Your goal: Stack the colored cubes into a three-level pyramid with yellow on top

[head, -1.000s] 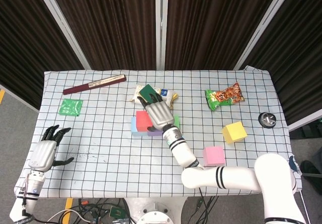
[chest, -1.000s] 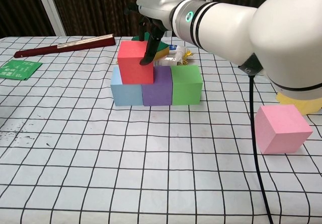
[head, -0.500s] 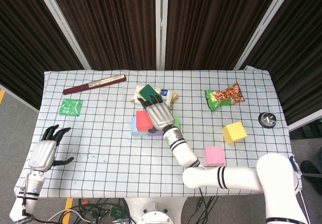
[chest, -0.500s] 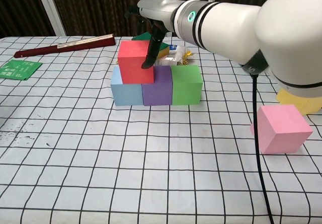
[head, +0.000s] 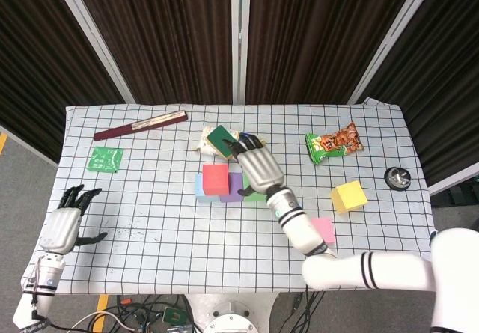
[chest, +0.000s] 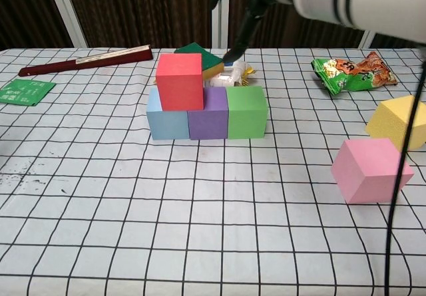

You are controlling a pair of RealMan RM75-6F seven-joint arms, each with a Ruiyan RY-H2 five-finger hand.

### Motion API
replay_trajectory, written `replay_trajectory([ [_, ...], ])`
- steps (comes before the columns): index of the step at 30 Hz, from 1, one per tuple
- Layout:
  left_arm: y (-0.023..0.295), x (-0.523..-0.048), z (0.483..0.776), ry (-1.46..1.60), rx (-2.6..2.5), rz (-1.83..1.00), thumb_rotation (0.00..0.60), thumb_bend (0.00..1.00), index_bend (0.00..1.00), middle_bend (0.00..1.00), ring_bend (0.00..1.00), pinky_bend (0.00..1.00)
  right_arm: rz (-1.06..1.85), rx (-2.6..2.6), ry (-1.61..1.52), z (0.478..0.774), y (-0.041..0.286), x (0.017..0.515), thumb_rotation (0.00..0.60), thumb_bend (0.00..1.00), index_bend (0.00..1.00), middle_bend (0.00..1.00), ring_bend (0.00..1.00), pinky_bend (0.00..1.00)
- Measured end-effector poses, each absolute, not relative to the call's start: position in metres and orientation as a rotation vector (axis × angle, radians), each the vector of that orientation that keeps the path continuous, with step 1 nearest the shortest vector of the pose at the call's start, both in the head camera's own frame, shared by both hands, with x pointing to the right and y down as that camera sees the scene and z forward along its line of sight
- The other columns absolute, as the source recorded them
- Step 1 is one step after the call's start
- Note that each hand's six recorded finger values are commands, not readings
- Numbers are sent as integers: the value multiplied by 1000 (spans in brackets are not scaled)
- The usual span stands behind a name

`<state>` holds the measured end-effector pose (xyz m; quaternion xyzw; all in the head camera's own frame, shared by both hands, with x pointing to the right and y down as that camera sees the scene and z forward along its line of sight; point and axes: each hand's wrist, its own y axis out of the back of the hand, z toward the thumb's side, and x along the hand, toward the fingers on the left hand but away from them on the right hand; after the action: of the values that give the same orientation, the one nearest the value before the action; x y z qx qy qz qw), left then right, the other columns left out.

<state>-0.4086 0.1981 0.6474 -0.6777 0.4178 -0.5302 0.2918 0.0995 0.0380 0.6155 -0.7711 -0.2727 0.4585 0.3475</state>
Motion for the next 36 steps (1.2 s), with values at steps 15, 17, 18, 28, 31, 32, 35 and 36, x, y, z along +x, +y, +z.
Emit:
replay_trajectory([
  [15, 198, -414, 653, 1115, -1769, -1440, 600, 0, 155, 184, 25, 35, 1308, -1863, -601, 589, 101, 262, 600, 0, 0, 167, 0, 0],
  [17, 197, -415, 653, 1118, -1765, -1440, 600, 0, 155, 185, 25, 35, 1320, -1870, -580, 592, 122, 278, 600, 0, 0, 167, 0, 0],
  [18, 197, -414, 653, 1118, -1764, -1437, 600, 0, 155, 185, 25, 35, 1327, -1872, -576, 593, 131, 284, 600, 0, 0, 168, 0, 0],
  [28, 199, -409, 654, 1106, -1771, -1427, 600, 0, 155, 187, 25, 35, 1419, -1861, -643, 616, 188, 338, 600, 0, 0, 175, 0, 0],
  [31, 200, -409, 655, 1103, -1771, -1428, 600, 0, 155, 187, 25, 35, 1420, -1860, -624, 625, 192, 337, 600, 0, 0, 178, 0, 0],
  [32, 200, -409, 655, 1101, -1771, -1428, 600, 0, 155, 187, 25, 35, 1418, -1863, -621, 628, 193, 336, 600, 0, 0, 181, 0, 0],
  [35, 201, -408, 655, 1099, -1772, -1426, 600, 0, 155, 187, 25, 35, 1408, -1869, -619, 637, 193, 331, 600, 0, 0, 193, 0, 0],
  [36, 201, -408, 656, 1098, -1773, -1426, 600, 0, 155, 187, 25, 35, 1405, -1870, -619, 640, 193, 330, 600, 0, 0, 200, 0, 0],
])
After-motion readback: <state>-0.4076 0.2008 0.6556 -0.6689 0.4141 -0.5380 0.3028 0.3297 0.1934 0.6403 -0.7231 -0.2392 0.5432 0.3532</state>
